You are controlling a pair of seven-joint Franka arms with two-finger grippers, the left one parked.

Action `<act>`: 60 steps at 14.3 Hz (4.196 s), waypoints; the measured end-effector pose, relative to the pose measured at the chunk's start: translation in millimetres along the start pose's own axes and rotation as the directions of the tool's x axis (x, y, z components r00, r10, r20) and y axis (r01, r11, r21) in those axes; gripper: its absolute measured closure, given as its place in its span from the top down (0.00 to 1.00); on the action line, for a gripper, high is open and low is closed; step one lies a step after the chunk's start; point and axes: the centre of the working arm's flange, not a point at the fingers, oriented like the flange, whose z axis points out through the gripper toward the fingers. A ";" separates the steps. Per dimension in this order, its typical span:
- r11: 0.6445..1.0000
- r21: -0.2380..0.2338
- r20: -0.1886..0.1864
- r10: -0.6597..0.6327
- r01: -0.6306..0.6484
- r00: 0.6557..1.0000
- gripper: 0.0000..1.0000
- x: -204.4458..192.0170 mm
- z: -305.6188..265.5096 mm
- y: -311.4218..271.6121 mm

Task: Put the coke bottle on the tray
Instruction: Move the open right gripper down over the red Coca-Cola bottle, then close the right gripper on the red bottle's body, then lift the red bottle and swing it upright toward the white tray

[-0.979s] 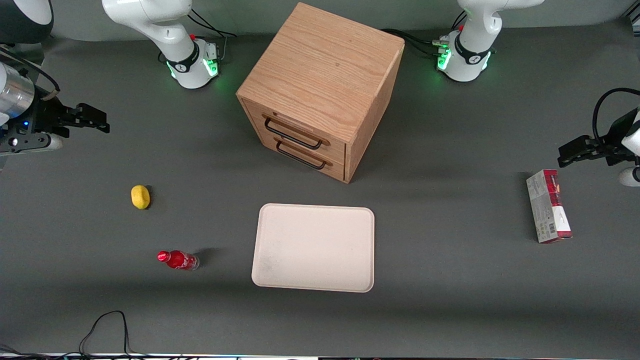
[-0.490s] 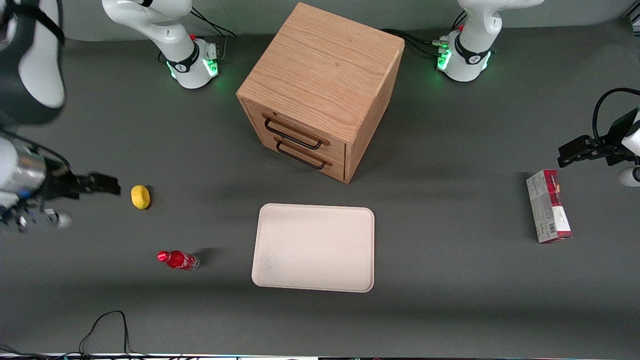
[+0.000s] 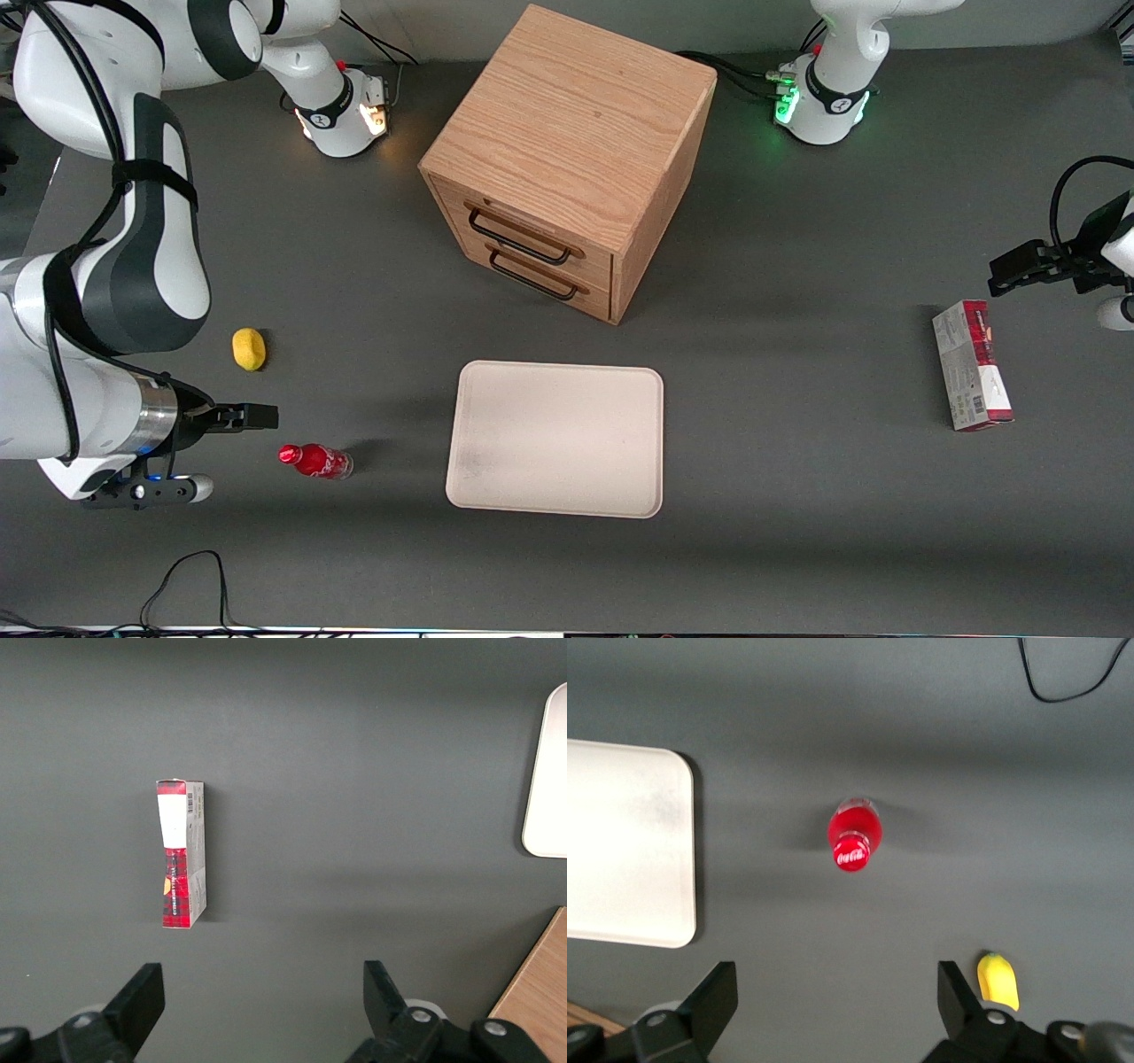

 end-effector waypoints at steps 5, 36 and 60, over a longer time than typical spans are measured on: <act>1.000 -0.002 0.006 -0.004 0.004 1.000 1.00 12.3 30.0 -3.3; 1.000 -0.021 0.030 -0.015 0.016 0.999 0.31 24.6 124.9 2.1; 0.964 0.031 -0.015 0.265 -0.264 0.964 0.31 -34.7 -24.1 -143.1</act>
